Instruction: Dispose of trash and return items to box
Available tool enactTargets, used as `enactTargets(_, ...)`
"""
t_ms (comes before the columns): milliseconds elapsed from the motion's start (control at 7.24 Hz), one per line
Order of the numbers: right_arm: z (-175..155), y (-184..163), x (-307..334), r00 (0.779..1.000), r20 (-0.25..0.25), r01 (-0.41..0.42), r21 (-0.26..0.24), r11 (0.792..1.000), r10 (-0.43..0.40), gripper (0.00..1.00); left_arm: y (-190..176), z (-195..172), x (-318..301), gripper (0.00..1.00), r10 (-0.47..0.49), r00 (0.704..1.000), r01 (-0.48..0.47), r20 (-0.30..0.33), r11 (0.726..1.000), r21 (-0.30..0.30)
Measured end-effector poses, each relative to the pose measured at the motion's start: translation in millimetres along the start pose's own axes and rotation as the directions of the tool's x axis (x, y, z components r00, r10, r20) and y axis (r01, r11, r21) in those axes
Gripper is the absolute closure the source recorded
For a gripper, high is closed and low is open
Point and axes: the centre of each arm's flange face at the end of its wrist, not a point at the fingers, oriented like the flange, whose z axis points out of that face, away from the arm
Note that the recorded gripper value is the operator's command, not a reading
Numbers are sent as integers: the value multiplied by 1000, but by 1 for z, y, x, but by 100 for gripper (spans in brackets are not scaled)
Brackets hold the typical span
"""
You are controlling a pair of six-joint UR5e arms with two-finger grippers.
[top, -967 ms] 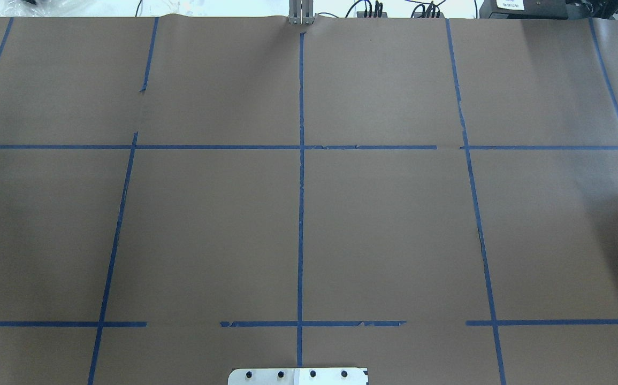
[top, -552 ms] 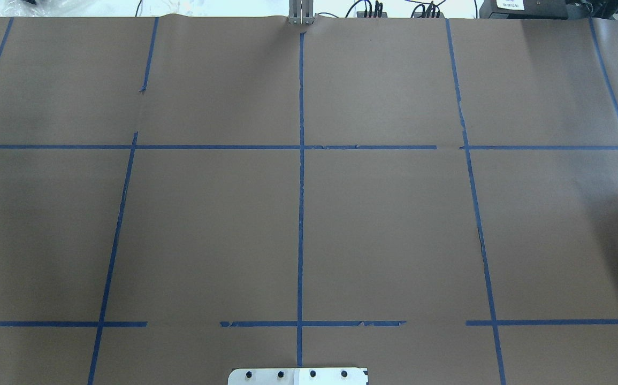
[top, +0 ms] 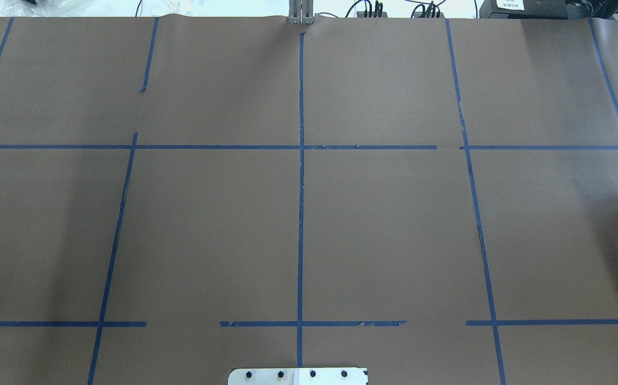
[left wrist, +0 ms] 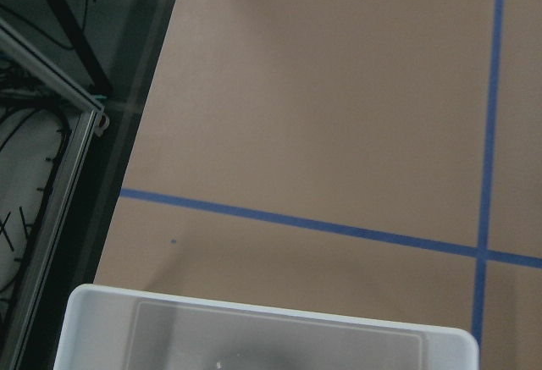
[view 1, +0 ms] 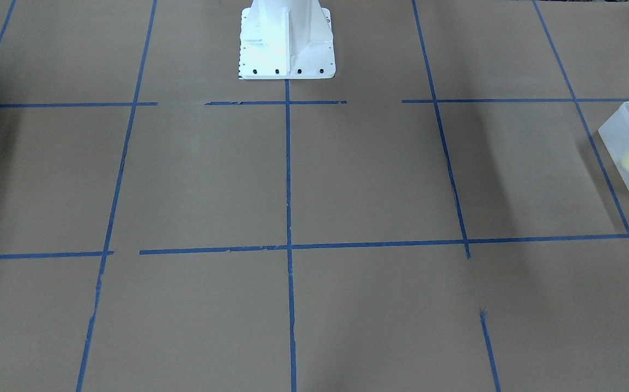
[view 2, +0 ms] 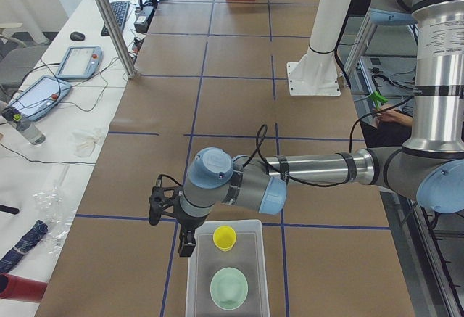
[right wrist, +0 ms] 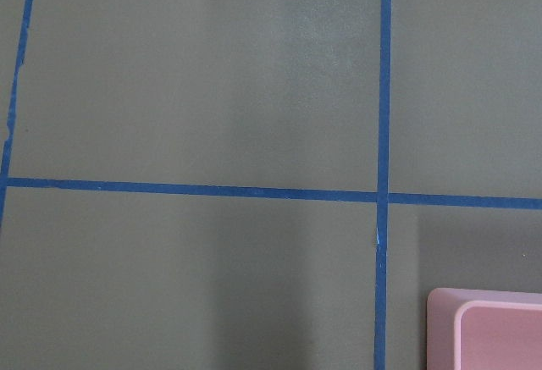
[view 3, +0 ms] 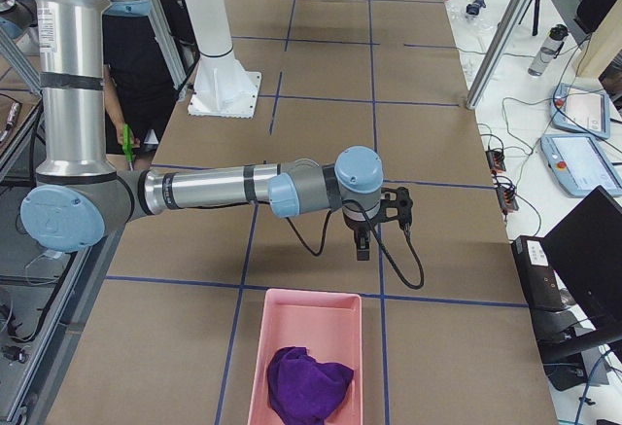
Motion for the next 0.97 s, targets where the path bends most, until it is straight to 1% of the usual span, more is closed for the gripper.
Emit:
enactTargets(138,0,0,0,1000,0,0,0,1000,0,0,-3,-7,10,0,19,999,-18,-38,1000,14)
enactTargets(276,0,0,0,1000,0,-1,0,1000,1,0,-6,-11,20,0,34,997,-33,-62,999,19)
enactTargets(414,0,0,1,1000,0,-1,-1,1000,1,0,-11,-11,39,0,62,995,-62,-79,998,11)
enactTargets(552,1,1,1,1000,1,-1,-2,1000,1,0,-14,-6,68,0,91,992,-94,-93,995,-28)
enactTargets(691,0,1,1,1000,2,1,-1,1000,-1,0,-11,5,97,0,110,989,-119,-101,989,-89)
enactTargets(829,0,1,0,1000,4,5,2,1000,-5,0,-4,20,120,0,129,986,-145,-108,978,-148)
enactTargets(967,0,1,0,1000,5,6,3,1000,-6,0,3,33,131,0,141,984,-160,-111,969,-187)
